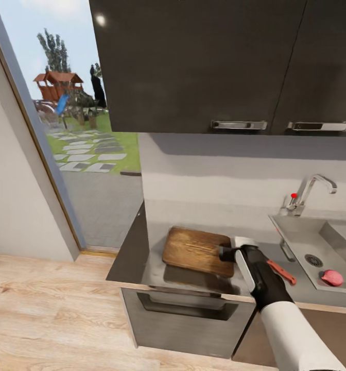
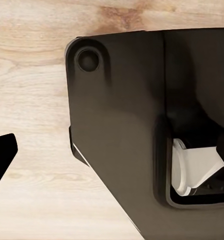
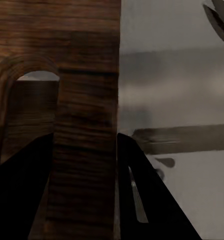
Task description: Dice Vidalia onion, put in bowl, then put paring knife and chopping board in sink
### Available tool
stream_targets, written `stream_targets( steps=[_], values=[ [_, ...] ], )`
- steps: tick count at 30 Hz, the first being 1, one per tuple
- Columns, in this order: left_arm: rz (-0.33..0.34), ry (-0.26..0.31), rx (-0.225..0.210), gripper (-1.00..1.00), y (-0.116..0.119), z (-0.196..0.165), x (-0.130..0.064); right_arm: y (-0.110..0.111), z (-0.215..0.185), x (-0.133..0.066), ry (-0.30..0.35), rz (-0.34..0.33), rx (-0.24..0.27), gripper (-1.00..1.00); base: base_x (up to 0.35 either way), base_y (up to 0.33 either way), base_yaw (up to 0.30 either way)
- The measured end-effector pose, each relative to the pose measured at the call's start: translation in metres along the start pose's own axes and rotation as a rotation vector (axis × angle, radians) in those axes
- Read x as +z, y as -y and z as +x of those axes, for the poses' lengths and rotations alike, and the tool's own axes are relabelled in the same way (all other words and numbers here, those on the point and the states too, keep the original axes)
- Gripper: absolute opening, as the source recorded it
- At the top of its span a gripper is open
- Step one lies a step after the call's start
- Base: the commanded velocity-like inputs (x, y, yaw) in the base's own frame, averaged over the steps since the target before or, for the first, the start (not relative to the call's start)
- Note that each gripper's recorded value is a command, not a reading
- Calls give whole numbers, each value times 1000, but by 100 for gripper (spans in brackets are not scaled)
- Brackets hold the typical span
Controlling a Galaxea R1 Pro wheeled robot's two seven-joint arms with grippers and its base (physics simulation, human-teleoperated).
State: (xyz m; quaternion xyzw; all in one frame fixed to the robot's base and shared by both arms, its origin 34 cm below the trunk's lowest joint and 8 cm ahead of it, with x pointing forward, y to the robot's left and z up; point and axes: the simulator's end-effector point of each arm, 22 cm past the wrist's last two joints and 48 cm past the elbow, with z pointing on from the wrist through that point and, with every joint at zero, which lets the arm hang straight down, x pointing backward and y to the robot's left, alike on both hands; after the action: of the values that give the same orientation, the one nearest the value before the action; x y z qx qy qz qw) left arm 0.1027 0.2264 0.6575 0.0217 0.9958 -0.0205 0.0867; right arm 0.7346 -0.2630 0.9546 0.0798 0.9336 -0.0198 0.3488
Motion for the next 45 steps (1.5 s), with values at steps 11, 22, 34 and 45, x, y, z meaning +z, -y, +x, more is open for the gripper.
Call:
stream_targets(
  steps=[11,22,34,45],
  values=[
    [0,2,0,100,0,-1,0,-10,1,2,1,-77,-72,-100,0,-1,0],
    [-3,-1,0,100,-2,0,0,-7,3,3,-5,-69,-78,-100,53,0,0],
    [-4,1,0,100,-3,-1,0,8,14,10,-29,-8,-131,-100,4,0,0],
    [-4,1,0,100,-3,-1,0,10,14,10,-27,1,-140,-100,57,-63,0]
  ],
)
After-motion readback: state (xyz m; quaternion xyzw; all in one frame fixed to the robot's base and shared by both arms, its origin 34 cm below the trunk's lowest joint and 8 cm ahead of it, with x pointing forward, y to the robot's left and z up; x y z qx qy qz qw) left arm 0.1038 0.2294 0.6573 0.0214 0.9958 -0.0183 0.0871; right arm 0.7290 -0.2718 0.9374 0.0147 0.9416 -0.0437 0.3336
